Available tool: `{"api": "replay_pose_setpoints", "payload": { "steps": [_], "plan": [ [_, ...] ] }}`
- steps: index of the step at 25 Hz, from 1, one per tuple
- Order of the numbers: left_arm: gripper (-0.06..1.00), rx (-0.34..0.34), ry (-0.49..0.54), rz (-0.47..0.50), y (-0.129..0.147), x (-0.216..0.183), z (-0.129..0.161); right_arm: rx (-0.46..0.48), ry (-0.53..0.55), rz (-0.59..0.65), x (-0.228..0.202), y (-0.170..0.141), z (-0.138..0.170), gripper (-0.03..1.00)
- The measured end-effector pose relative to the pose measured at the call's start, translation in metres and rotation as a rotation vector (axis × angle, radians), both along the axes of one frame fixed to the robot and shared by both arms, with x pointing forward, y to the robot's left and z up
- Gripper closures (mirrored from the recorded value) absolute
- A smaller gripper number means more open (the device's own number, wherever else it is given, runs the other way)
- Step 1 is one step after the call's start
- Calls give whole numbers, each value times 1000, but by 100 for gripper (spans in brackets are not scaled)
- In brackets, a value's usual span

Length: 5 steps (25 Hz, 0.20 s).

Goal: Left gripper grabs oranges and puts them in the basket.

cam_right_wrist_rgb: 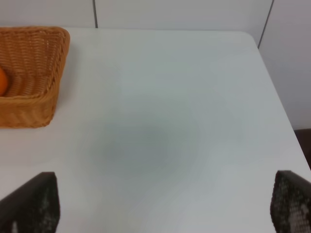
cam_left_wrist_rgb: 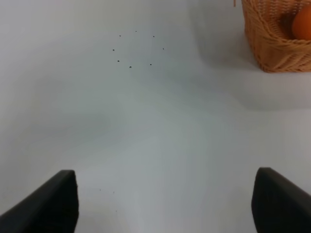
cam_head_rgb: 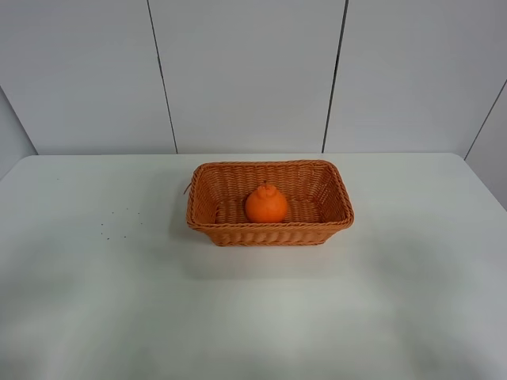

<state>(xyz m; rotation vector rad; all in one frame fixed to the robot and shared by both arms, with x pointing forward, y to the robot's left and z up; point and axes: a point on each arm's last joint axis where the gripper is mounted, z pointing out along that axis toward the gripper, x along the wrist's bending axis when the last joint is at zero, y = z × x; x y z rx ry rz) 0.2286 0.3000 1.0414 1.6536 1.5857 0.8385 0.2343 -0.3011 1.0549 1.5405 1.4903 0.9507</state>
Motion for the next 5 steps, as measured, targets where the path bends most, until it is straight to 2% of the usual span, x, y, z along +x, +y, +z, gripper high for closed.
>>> {"api": "replay_pose_setpoints", "payload": {
  "steps": [5],
  "plan": [
    [11,0,0,0,0,0,0,0,0,0,0,0,0,27]
  ]
}}
